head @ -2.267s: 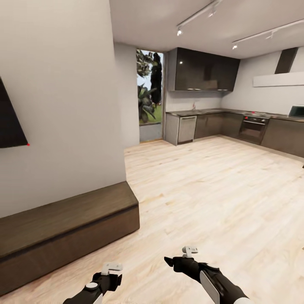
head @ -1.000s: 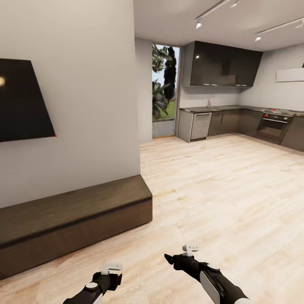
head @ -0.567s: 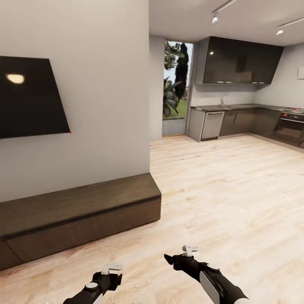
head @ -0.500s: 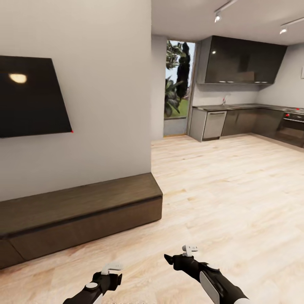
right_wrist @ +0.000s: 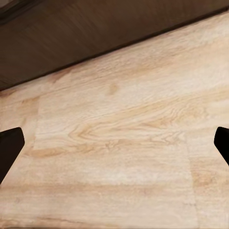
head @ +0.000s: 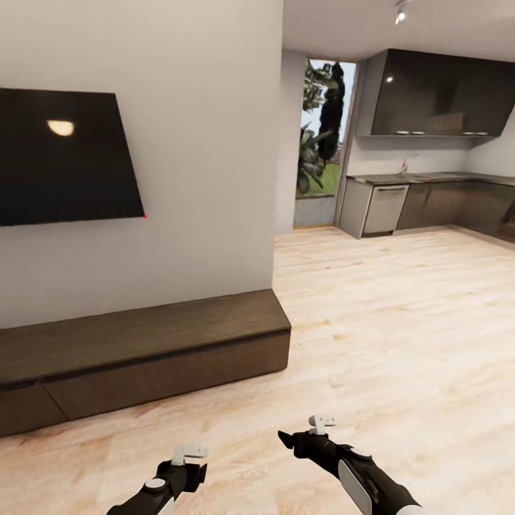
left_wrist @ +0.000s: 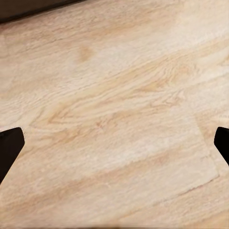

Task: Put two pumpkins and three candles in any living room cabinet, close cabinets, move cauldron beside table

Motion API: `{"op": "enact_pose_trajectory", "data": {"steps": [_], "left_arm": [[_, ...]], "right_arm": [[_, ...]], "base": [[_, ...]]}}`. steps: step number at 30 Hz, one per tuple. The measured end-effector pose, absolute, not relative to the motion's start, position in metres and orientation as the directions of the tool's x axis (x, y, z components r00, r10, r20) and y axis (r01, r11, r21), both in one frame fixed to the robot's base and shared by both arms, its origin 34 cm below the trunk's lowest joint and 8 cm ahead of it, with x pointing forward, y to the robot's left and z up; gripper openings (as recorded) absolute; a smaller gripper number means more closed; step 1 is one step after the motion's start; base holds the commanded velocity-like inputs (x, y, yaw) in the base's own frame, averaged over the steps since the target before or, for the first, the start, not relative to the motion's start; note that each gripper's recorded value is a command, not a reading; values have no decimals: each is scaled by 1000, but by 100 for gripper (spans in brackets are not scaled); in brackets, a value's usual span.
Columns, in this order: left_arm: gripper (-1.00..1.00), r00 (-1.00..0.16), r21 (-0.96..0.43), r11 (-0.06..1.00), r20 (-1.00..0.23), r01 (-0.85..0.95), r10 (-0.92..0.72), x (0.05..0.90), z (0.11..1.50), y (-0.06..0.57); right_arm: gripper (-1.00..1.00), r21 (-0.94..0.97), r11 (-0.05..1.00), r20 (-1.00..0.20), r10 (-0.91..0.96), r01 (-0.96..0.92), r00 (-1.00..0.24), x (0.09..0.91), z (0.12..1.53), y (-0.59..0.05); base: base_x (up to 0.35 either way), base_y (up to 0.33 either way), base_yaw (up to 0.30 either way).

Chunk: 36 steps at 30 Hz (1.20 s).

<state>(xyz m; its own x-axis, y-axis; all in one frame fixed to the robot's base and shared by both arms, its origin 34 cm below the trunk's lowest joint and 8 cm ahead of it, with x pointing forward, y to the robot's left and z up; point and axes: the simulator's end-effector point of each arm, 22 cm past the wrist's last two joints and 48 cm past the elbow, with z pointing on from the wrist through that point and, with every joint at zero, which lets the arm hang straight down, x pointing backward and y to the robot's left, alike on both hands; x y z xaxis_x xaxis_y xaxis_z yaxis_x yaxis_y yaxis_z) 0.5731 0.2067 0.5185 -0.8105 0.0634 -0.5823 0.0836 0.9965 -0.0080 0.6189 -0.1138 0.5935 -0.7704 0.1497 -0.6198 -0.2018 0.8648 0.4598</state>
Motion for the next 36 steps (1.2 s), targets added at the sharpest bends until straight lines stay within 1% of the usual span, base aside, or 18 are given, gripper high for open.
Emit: {"op": "enact_pose_trajectory", "data": {"steps": [29,36], "left_arm": [[100,-832,-11,996,-551,83,63,562,502,207],[100,-835,-11,996,-547,83,63,560,500,207]], "right_arm": [[100,465,865,-591,146,-187,-794,610,575,-114],[100,468,864,-589,149,-185,-795,610,574,-114]], "base": [[6,-6,159],[111,-82,45]]}}
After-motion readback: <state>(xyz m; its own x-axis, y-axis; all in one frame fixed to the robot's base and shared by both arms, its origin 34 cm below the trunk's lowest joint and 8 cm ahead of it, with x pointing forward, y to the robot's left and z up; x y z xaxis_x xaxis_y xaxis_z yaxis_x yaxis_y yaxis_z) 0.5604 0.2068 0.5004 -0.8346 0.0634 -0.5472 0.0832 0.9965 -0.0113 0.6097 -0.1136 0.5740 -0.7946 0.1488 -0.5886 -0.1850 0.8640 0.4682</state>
